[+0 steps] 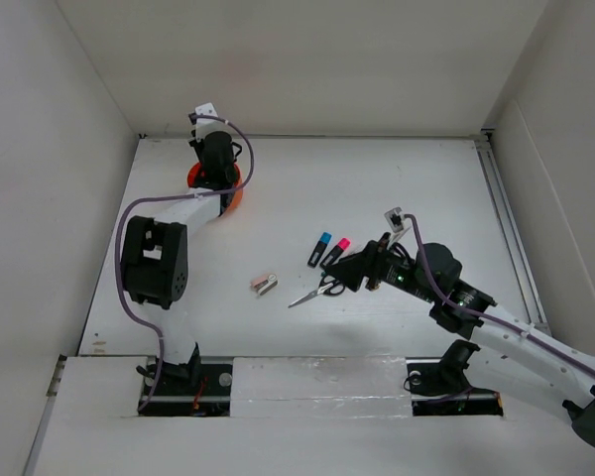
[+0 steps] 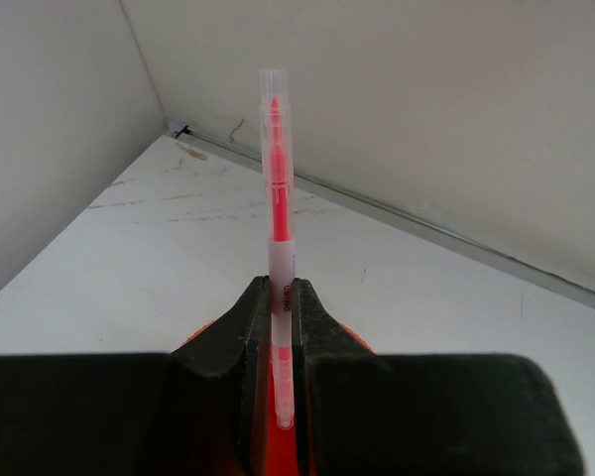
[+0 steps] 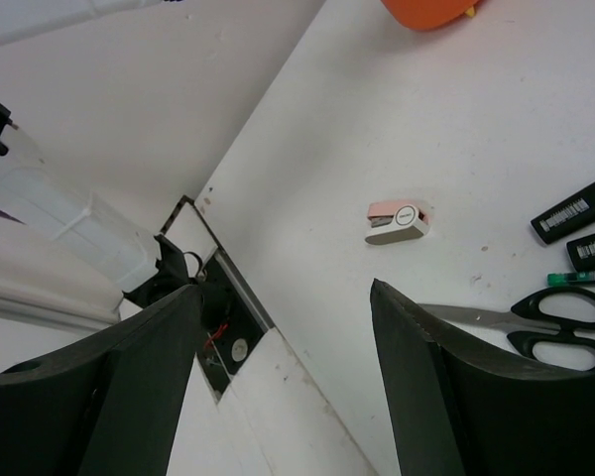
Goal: Sort the stationery into containers
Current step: Place the pen in the storage box.
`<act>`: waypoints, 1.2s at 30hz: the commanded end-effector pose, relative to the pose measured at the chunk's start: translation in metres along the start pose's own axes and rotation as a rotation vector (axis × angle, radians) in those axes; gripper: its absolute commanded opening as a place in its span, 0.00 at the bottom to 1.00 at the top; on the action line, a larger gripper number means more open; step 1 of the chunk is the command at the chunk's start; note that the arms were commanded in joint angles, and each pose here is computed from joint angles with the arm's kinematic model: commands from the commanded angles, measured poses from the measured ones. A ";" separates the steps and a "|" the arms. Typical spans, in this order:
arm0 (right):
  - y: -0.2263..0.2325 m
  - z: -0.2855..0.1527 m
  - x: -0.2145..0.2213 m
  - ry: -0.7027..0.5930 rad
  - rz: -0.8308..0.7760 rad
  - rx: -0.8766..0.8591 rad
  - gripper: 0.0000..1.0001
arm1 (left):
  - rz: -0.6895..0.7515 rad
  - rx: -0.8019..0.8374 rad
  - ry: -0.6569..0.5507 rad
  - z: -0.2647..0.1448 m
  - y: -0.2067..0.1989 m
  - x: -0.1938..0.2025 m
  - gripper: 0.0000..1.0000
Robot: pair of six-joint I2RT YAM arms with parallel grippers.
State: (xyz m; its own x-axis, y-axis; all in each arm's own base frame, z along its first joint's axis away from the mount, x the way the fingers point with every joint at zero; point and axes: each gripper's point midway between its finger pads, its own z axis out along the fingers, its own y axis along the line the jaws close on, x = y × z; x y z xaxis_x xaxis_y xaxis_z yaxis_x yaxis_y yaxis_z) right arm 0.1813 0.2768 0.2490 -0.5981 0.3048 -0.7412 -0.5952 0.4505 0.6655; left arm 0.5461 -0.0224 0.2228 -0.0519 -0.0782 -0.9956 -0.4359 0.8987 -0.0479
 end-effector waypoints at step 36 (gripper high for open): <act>0.018 -0.010 -0.009 -0.037 -0.006 -0.052 0.76 | -0.185 -0.073 0.004 -0.039 0.020 0.005 0.44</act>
State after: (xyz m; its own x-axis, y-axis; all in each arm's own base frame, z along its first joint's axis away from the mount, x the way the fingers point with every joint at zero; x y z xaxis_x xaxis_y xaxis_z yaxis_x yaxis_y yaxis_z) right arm 0.1732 0.2727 0.2586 -0.5927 0.3161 -0.7408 -0.6073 0.4288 0.6688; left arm 0.5116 -0.0224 0.1613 -0.1114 -0.1727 -0.9787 -0.5100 0.8551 -0.0929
